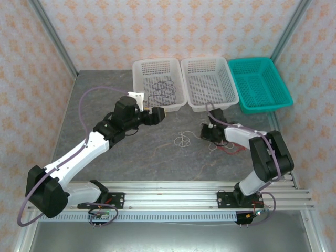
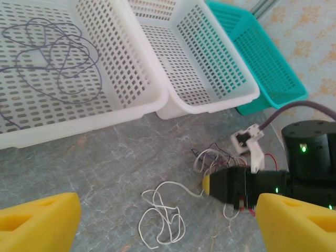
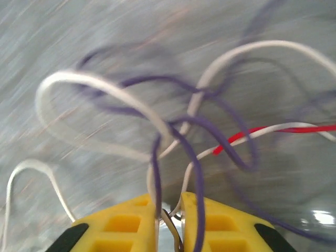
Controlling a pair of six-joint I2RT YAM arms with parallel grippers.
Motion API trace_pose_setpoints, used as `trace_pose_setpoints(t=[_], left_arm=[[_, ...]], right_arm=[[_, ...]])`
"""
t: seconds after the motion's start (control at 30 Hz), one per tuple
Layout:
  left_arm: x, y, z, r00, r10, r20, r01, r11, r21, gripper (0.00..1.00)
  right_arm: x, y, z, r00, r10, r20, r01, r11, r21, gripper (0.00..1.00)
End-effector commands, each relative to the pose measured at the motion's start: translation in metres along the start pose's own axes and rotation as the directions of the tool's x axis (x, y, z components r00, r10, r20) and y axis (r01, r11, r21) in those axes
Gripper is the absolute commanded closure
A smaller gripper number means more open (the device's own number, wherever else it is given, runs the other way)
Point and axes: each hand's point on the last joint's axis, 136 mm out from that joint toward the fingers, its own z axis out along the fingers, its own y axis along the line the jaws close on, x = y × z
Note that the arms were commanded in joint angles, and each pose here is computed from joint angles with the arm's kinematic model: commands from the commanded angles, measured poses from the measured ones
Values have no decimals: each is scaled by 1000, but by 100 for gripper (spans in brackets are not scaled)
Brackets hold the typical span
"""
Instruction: Untangle the cables
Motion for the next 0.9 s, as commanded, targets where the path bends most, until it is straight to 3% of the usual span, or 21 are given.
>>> trace_pose_setpoints(t=[0.0, 0.1, 0.2, 0.3, 0.4, 0.5, 0.63, 0.8, 0.87], left_arm=[[-3, 11, -5, 999, 17, 35, -15, 998, -65, 13], [-3, 15, -1, 999, 10, 33, -7, 996, -89, 13], [2, 17, 6, 1000, -3, 10, 4, 996, -90, 13], [9, 21, 10, 1000, -7, -17, 5, 995, -101, 13], [17, 23, 10, 999, -20, -34, 17, 995, -98, 13], [27, 23, 11, 997, -63, -50, 59, 995, -81, 13], [41, 17, 13, 992, -115, -55, 113, 993, -45, 19], [64, -11, 33, 985, -74, -158, 76, 997, 5, 37], [81, -11, 41, 977, -46, -210, 32, 997, -69, 38]], right_arm=[[40, 67, 6, 964, -235, -127, 198, 948, -250, 83], [72, 96, 8, 918, -348, -191, 275, 905, -325, 80], [73, 119, -3, 926, -341, -161, 250, 875, -416, 70], [52, 125, -26, 945, -325, -38, 282, 868, -408, 43], [19, 115, -53, 965, -242, 104, 264, 894, -362, 33], [-13, 99, -80, 965, -103, 241, 187, 915, -357, 30], [-35, 65, -95, 915, -1, 403, 110, 962, -249, 31], [-37, 49, -91, 899, 61, 435, 36, 977, -212, 42], [-35, 44, -82, 910, 68, 409, 14, 981, -194, 44]])
